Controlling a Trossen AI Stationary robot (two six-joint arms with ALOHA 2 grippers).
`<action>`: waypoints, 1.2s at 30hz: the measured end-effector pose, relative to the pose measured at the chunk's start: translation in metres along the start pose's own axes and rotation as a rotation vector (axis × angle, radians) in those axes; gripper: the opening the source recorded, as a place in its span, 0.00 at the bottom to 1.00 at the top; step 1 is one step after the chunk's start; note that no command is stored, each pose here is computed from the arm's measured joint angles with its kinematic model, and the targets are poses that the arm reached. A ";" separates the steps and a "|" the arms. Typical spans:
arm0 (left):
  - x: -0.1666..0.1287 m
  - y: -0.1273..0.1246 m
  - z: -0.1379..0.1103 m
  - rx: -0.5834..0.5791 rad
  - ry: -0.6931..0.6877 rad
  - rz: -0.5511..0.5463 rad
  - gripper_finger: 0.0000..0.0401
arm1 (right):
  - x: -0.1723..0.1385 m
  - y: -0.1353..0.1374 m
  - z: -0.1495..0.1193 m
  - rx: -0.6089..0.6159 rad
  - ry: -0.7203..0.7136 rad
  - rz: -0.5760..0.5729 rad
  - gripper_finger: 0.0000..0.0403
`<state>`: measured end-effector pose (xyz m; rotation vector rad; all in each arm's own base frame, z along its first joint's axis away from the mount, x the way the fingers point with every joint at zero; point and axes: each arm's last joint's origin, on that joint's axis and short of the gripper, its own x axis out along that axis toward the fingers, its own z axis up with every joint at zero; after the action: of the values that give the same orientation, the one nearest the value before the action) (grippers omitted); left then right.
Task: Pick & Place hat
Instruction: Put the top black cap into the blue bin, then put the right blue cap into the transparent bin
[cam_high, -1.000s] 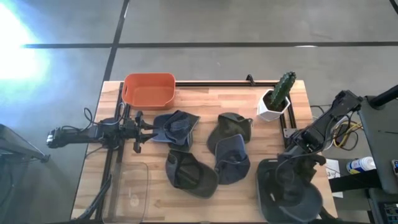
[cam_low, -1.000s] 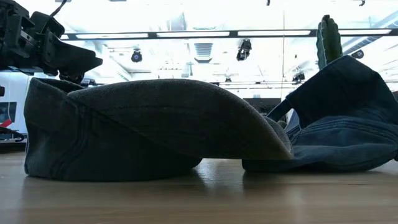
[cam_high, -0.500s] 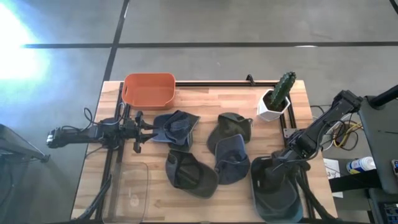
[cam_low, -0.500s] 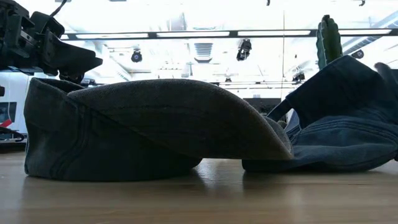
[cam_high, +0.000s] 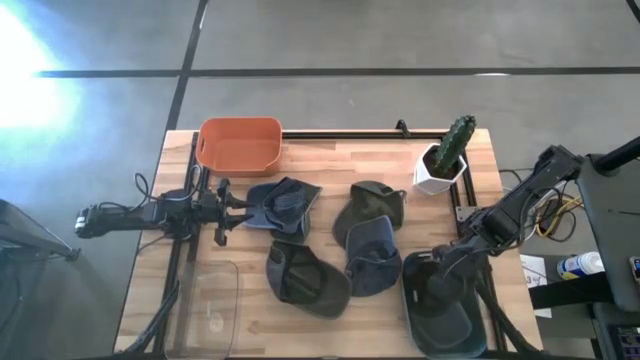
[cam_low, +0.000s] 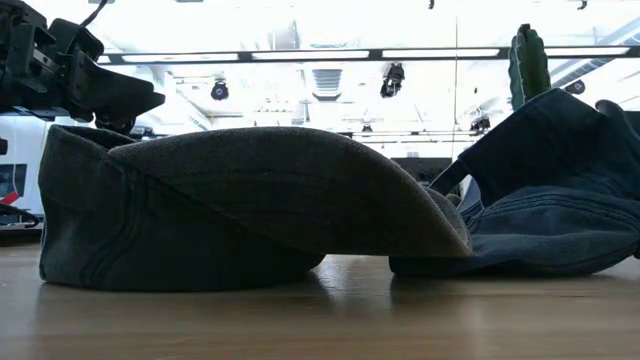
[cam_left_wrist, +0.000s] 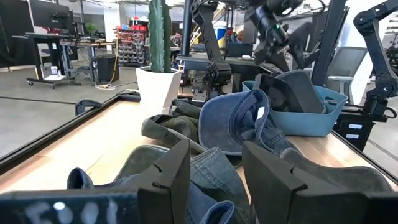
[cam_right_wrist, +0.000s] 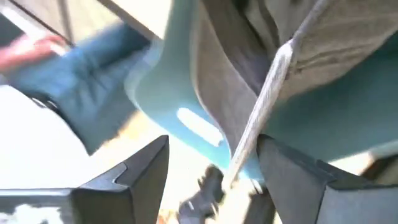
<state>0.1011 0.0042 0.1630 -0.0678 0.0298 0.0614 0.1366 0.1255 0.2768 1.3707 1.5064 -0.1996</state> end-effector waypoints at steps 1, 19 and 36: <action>0.000 0.000 0.000 0.000 0.000 0.000 0.35 | -0.003 0.003 0.001 -0.009 -0.055 0.027 0.59; 0.000 0.000 0.000 0.000 0.000 0.000 0.35 | -0.009 -0.021 0.008 0.163 0.144 -0.371 0.57; 0.000 0.000 0.000 0.000 0.000 0.000 0.35 | -0.048 0.023 0.059 -0.064 -0.574 -0.100 0.57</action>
<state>0.1011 0.0041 0.1630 -0.0681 0.0298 0.0614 0.1784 0.0617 0.2976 1.0657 1.0847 -0.5533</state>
